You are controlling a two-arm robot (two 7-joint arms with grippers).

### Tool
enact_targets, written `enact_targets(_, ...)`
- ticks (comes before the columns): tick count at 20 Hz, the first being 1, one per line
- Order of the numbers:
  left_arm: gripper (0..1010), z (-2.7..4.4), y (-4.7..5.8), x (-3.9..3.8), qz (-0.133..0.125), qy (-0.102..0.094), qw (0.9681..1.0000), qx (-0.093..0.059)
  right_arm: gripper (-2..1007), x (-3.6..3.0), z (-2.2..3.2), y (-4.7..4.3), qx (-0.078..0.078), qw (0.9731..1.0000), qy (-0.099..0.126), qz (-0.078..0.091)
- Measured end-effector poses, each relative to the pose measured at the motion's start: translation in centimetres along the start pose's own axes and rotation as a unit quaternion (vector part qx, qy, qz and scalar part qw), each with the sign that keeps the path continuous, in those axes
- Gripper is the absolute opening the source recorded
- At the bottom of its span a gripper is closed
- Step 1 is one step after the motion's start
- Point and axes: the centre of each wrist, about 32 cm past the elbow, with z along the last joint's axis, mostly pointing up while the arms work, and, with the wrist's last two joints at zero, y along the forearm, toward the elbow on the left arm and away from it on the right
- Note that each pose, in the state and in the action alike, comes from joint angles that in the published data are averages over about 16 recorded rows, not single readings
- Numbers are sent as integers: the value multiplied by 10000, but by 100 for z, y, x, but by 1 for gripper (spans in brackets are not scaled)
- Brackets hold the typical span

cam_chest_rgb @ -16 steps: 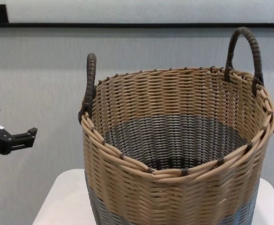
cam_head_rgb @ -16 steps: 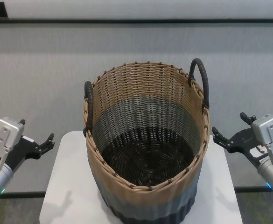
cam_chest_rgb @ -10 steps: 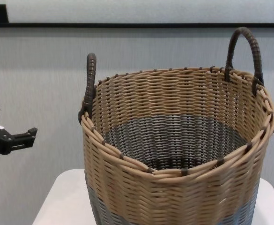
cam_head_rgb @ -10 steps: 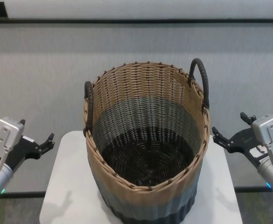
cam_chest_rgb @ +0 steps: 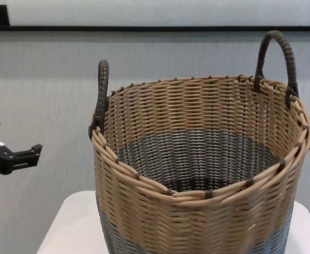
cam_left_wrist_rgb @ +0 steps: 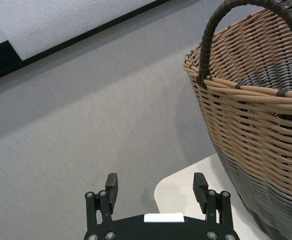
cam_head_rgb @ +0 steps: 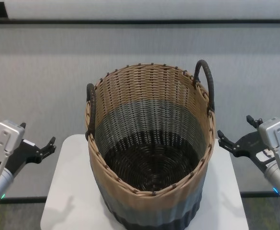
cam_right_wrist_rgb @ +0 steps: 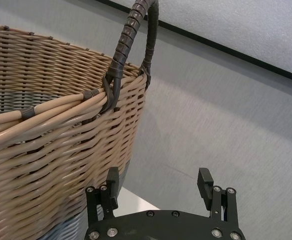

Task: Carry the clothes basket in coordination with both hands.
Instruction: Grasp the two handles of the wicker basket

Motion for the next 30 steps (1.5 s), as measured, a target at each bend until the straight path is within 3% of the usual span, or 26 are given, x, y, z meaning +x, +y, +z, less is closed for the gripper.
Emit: enact_targets(30, 1000, 11, 10, -4, -28, -61, 10000, -39, 1000, 7, -3, -4, 1, 10000, 27, -3)
